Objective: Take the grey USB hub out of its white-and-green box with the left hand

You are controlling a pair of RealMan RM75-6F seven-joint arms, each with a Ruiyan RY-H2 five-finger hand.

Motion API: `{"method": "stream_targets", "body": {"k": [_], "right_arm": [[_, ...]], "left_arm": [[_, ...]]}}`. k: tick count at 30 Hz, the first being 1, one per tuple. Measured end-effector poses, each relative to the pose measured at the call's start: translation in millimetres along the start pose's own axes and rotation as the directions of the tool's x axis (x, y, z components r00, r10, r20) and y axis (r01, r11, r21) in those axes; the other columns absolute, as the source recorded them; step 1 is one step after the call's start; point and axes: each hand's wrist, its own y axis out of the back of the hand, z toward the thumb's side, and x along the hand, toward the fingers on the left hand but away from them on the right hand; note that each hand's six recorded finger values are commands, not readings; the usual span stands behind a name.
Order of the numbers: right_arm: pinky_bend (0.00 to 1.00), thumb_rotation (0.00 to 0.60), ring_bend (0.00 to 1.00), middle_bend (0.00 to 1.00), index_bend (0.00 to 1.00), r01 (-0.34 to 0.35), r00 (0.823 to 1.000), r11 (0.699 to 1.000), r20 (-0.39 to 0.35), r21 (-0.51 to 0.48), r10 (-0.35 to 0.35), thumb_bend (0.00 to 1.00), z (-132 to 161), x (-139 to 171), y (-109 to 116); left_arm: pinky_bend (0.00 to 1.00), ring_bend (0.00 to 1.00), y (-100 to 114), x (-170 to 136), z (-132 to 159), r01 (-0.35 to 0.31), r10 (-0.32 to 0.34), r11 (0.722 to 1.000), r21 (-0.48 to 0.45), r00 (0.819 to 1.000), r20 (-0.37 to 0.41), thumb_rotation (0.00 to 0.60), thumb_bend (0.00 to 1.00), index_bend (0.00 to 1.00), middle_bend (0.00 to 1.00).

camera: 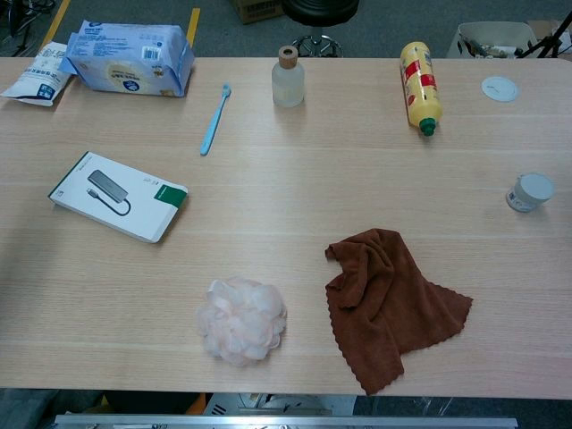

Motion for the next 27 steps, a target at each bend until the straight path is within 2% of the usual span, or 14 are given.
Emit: {"method": "stream_targets", "body": {"k": [5,13,19,27], "right_arm": [[0.17,0.600,0.07,0.23,0.35,0.002,1.000,1.000,-0.016,0.017,-0.001,0.00,7.1,-9.8,6.2],[0.17,0.600,0.07,0.23,0.35,-0.001,1.000,1.000,-0.019,0.028,0.001,0.00,9.1,-15.6,9.5],[0.17,0.600,0.07,0.23,0.35,-0.008,1.000,1.000,-0.020,0.028,0.009,0.00,8.0,-18.1,7.4],[0.17,0.600,0.07,0.23,0.35,-0.019,1.000,0.999,-0.017,0.029,0.019,0.00,6.8,-18.4,3.8]], "left_arm": [[0.18,0.00,-6.9,15.0,4.3,0.051,-0.052,0.998,0.024,0.997,0.054,0.600,0.00,0.03,0.00],[0.19,0.00,-18.8,44.2,10.0,0.112,-0.123,0.990,0.082,0.982,0.140,0.600,0.00,0.00,0.00],[0.18,0.00,-29.5,59.0,8.6,0.152,-0.170,0.981,0.123,0.973,0.154,0.600,0.00,0.00,0.00],[0.13,0.00,-43.3,77.4,3.0,0.180,-0.213,0.963,0.202,0.964,0.159,0.600,0.00,0.00,0.00]]}}
